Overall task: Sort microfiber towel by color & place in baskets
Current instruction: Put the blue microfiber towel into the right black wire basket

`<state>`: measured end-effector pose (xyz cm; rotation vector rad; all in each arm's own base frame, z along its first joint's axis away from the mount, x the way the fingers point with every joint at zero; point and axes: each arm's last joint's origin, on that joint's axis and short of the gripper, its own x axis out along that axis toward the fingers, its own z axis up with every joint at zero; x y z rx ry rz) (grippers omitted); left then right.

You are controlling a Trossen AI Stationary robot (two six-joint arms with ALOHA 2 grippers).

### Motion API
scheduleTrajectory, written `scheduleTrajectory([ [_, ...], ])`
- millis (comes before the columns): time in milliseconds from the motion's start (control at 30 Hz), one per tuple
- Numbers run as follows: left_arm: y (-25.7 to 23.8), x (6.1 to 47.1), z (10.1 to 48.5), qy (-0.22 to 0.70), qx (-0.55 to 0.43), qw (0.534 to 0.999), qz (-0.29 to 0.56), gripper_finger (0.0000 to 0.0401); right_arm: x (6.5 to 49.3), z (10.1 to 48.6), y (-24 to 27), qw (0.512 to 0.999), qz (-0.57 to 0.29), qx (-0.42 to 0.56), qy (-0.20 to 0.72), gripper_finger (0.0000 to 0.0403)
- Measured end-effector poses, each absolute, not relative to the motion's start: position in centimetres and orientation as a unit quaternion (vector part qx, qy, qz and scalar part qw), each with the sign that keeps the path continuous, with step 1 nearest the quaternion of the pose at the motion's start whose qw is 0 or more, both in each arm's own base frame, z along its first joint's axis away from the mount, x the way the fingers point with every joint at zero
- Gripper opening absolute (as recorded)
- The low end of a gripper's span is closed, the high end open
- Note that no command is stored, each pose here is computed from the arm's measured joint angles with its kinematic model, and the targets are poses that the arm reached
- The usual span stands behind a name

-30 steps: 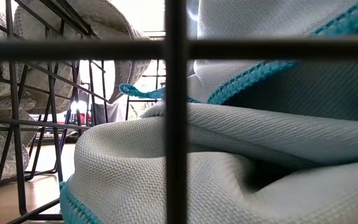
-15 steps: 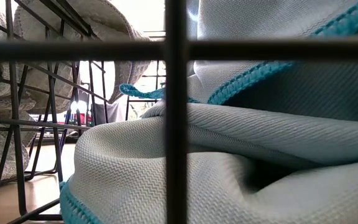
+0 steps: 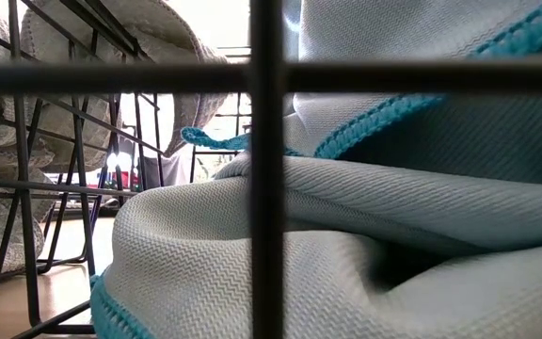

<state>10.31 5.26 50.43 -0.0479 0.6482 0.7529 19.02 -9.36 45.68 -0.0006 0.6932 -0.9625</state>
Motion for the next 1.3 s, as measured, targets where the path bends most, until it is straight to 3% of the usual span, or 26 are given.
scheduleTrajectory([
  [533,5.2,10.1,50.5,0.309,-0.023,0.880,0.361,0.0000,16.5,33.5,-12.1,0.830,-0.449,0.153,0.295,0.0096],
  [833,5.2,10.1,50.5,0.308,-0.023,0.880,0.361,0.0000,15.7,27.1,-12.1,0.790,-0.451,0.228,0.348,0.0096],
  [1300,5.2,10.1,50.5,0.307,-0.026,0.880,0.363,0.0000,15.2,23.0,-11.4,0.762,-0.429,0.295,0.385,0.0096],
])
